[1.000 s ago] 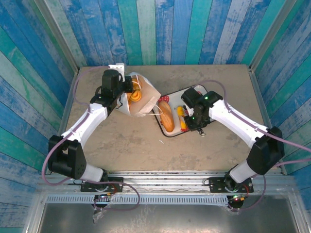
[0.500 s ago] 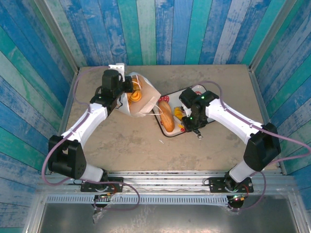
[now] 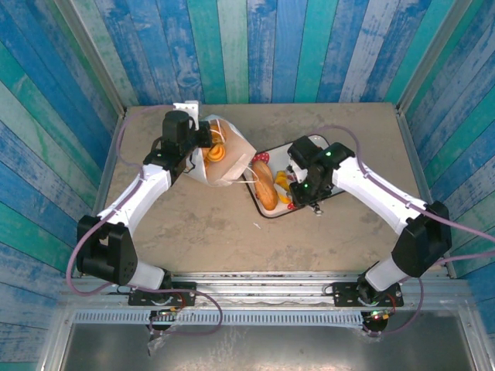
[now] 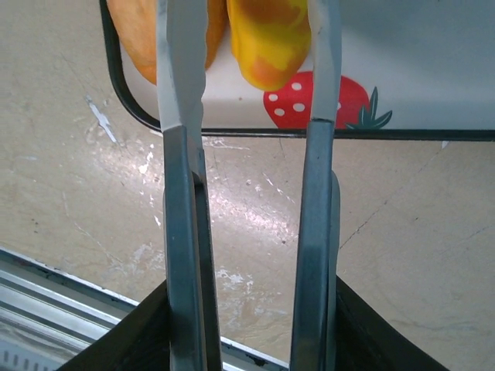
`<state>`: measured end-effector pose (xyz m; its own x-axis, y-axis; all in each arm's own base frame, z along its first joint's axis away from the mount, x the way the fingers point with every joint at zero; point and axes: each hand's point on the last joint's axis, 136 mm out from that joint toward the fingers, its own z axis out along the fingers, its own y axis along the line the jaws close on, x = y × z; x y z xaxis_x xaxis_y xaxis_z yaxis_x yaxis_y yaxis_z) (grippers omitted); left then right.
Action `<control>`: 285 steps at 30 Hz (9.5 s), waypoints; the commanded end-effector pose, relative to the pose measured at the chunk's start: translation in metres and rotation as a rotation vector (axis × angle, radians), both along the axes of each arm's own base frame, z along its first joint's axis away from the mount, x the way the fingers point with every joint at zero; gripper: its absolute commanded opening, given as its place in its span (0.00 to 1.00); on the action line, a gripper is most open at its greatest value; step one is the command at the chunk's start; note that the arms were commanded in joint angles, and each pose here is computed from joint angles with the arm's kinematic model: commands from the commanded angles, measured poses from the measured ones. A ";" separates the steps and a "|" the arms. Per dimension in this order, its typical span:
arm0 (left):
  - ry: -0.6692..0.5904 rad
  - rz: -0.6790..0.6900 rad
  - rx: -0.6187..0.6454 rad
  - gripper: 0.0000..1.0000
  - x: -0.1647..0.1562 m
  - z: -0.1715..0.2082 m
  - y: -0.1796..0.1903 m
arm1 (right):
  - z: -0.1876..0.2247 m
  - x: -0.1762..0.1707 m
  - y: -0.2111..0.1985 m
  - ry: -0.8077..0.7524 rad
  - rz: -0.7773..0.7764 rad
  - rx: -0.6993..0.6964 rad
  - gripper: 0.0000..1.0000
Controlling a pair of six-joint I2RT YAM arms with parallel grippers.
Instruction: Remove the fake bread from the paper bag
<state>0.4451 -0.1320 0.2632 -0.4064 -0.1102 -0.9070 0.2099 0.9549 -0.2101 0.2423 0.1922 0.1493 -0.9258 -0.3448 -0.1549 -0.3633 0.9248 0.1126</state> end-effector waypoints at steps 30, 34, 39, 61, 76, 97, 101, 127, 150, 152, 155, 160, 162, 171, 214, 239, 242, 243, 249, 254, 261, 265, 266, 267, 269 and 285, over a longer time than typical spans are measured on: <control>-0.039 0.003 -0.021 0.09 -0.001 0.021 0.000 | -0.012 -0.007 -0.015 0.049 0.054 -0.123 0.37; -0.041 0.002 -0.024 0.09 -0.002 0.023 0.000 | -0.005 -0.012 -0.006 0.041 0.078 -0.096 0.37; -0.044 -0.001 -0.024 0.09 -0.003 0.024 0.000 | -0.002 -0.004 -0.003 0.010 0.061 -0.096 0.37; -0.041 -0.019 -0.012 0.09 -0.005 0.021 -0.002 | 0.082 0.010 0.034 -0.160 0.042 0.251 0.37; -0.040 -0.037 -0.022 0.09 -0.009 0.019 -0.004 | 0.109 0.022 0.112 -0.134 0.152 0.555 0.36; -0.029 -0.100 0.003 0.08 -0.018 0.006 -0.011 | 0.057 0.096 0.181 -0.160 0.100 0.532 0.47; -0.028 -0.103 -0.002 0.08 -0.019 0.007 -0.012 | 0.053 0.101 0.190 -0.165 0.106 0.533 0.49; -0.069 -0.128 -0.039 0.08 -0.020 0.029 -0.017 | 0.017 0.120 0.215 -0.142 0.108 0.467 0.54; -0.064 -0.153 -0.071 0.08 -0.020 0.027 -0.023 | 0.017 0.141 0.223 -0.195 0.116 0.410 0.50; -0.064 -0.152 -0.070 0.08 -0.020 0.027 -0.023 | 0.017 0.143 0.222 -0.201 0.112 0.405 0.53; -0.067 -0.151 -0.073 0.08 -0.021 0.028 -0.022 | 0.014 0.146 0.224 -0.202 0.115 0.396 0.54; -0.068 -0.153 -0.071 0.08 -0.021 0.028 -0.023 | 0.011 0.150 0.230 -0.199 0.122 0.402 0.56; -0.068 -0.154 -0.073 0.08 -0.020 0.028 -0.023 | 0.011 0.151 0.231 -0.199 0.124 0.403 0.56; -0.061 -0.159 -0.073 0.08 -0.020 0.025 -0.025 | 0.005 0.154 0.233 -0.199 0.132 0.392 0.54; -0.064 0.082 -0.075 0.07 -0.011 0.031 0.014 | 0.104 0.047 0.162 -0.287 0.162 0.435 0.14; -0.033 0.216 -0.069 0.06 -0.012 0.021 0.037 | 0.140 -0.018 0.060 -0.360 0.042 0.388 0.15; -0.032 0.208 -0.076 0.06 -0.013 0.021 0.036 | 0.148 -0.012 0.042 -0.401 -0.022 0.392 0.15; -0.032 0.207 -0.080 0.06 -0.013 0.022 0.035 | 0.149 -0.009 0.035 -0.410 -0.050 0.393 0.15; -0.040 0.193 -0.087 0.06 -0.015 0.024 0.034 | 0.133 0.016 0.008 -0.399 -0.191 0.401 0.16; -0.052 0.161 -0.084 0.07 -0.015 0.030 0.029 | 0.100 0.048 -0.017 -0.356 -0.278 0.331 0.16; -0.052 0.137 -0.101 0.07 -0.014 0.029 0.024 | 0.066 0.078 -0.032 -0.306 -0.363 0.252 0.18; -0.059 0.140 -0.103 0.07 -0.014 0.030 0.024 | 0.049 0.091 -0.026 -0.290 -0.346 0.229 0.17; -0.058 0.140 -0.103 0.07 -0.014 0.029 0.024 | 0.045 0.094 -0.025 -0.282 -0.344 0.216 0.17; -0.058 0.137 -0.104 0.07 -0.013 0.030 0.023 | 0.041 0.097 -0.025 -0.280 -0.342 0.206 0.17; -0.056 0.134 -0.107 0.07 -0.013 0.029 0.023 | 0.035 0.102 -0.025 -0.273 -0.342 0.189 0.18; -0.055 0.122 -0.112 0.07 -0.016 0.027 0.021 | -0.003 0.132 0.002 -0.206 -0.395 0.238 0.23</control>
